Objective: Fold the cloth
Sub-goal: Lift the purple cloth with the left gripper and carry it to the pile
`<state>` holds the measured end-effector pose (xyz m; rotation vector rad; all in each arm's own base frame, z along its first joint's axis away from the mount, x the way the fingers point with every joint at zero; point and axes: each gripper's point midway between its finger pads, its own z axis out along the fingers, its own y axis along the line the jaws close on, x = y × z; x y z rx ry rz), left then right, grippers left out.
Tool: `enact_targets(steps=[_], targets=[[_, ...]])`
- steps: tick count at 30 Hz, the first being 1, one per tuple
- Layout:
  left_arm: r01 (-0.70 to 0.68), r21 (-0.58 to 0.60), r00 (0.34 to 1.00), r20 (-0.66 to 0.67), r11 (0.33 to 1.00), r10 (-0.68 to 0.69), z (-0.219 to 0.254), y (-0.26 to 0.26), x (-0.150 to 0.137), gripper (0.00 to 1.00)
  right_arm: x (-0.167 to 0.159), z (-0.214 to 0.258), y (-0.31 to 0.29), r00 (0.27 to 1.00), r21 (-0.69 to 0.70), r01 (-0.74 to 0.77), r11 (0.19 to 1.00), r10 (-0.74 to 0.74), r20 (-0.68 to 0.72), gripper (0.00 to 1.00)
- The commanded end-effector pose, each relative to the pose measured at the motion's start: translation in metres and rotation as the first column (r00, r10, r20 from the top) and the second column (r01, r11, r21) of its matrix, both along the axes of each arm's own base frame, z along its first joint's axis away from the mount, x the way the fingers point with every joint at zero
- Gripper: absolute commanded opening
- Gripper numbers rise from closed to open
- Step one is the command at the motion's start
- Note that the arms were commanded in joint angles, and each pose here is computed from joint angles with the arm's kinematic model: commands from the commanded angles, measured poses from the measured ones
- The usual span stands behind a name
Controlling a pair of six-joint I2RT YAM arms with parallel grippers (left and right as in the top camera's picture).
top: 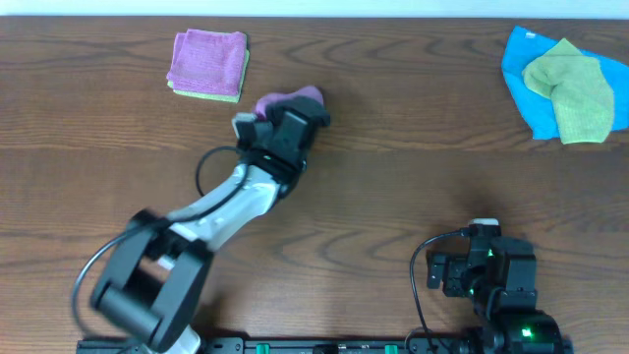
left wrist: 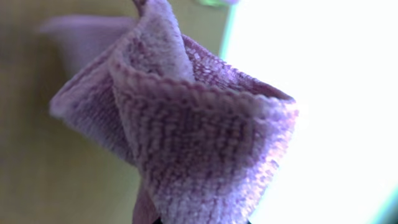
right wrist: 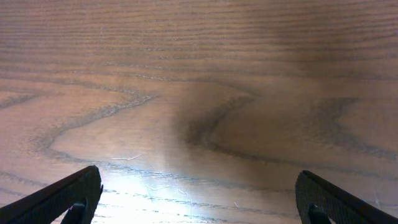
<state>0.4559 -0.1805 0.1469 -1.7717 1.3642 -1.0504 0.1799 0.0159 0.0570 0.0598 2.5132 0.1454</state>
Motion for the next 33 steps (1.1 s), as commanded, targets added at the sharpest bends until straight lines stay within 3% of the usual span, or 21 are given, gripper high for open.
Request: enact_targets(steps=[1, 2, 4, 5, 8, 10, 21, 27, 33], targets=[[-0.068, -0.089, 0.993, 0.086, 0.994, 0.076, 0.038, 0.014, 0.009, 0.06, 0.0, 0.0, -0.003, 1.0, 0.002, 0.026, 1.0, -0.026, 0.001, 0.99], [-0.061, -0.046, 0.991, 0.12, 0.997, 0.066, 0.053, 0.02, 0.012, 0.06, 0.0, 0.0, -0.003, 1.0, 0.002, 0.026, 1.0, -0.026, 0.001, 0.99], [0.02, 0.178, 0.989, 0.142, 0.984, -0.046, 0.074, 0.029, 0.017, 0.06, 0.0, 0.0, -0.003, 1.0, 0.002, 0.026, 1.0, -0.026, 0.001, 0.99], [0.069, 0.212, 0.986, 0.135, 0.975, -0.099, 0.077, 0.028, 0.018, 0.06, 0.0, 0.0, -0.003, 1.0, 0.002, 0.026, 1.0, -0.026, 0.001, 0.99], [0.028, 0.116, 0.984, 0.17, 0.993, -0.048, 0.087, 0.036, 0.021, 0.06, 0.0, 0.0, -0.003, 1.0, 0.002, 0.026, 1.0, -0.026, 0.001, 0.99], [-0.005, 0.202, 0.982, 0.188, 0.979, -0.034, 0.093, 0.051, 0.025, 0.07, 0.0, 0.0, -0.003, 1.0, 0.002, 0.026, 1.0, -0.026, 0.001, 0.99], [-0.161, 0.331, 0.952, 0.301, 0.93, 0.058, 0.123, 0.154, 0.07, 0.07, 0.0, 0.0, -0.003, 1.0, 0.002, 0.026, 1.0, -0.026, 0.001, 0.99], [-0.073, 0.4, 0.959, 0.28, 0.914, -0.045, 0.116, 0.17, 0.121, 0.07, 0.0, 0.0, -0.003, 1.0, 0.002, 0.026, 1.0, -0.026, 0.001, 0.99], [-0.055, 0.409, 0.98, 0.197, 0.911, -0.029, 0.077, 0.178, 0.165, 0.07, 0.0, 0.0, -0.003, 1.0, 0.002, 0.026, 1.0, -0.026, 0.001, 0.99]])
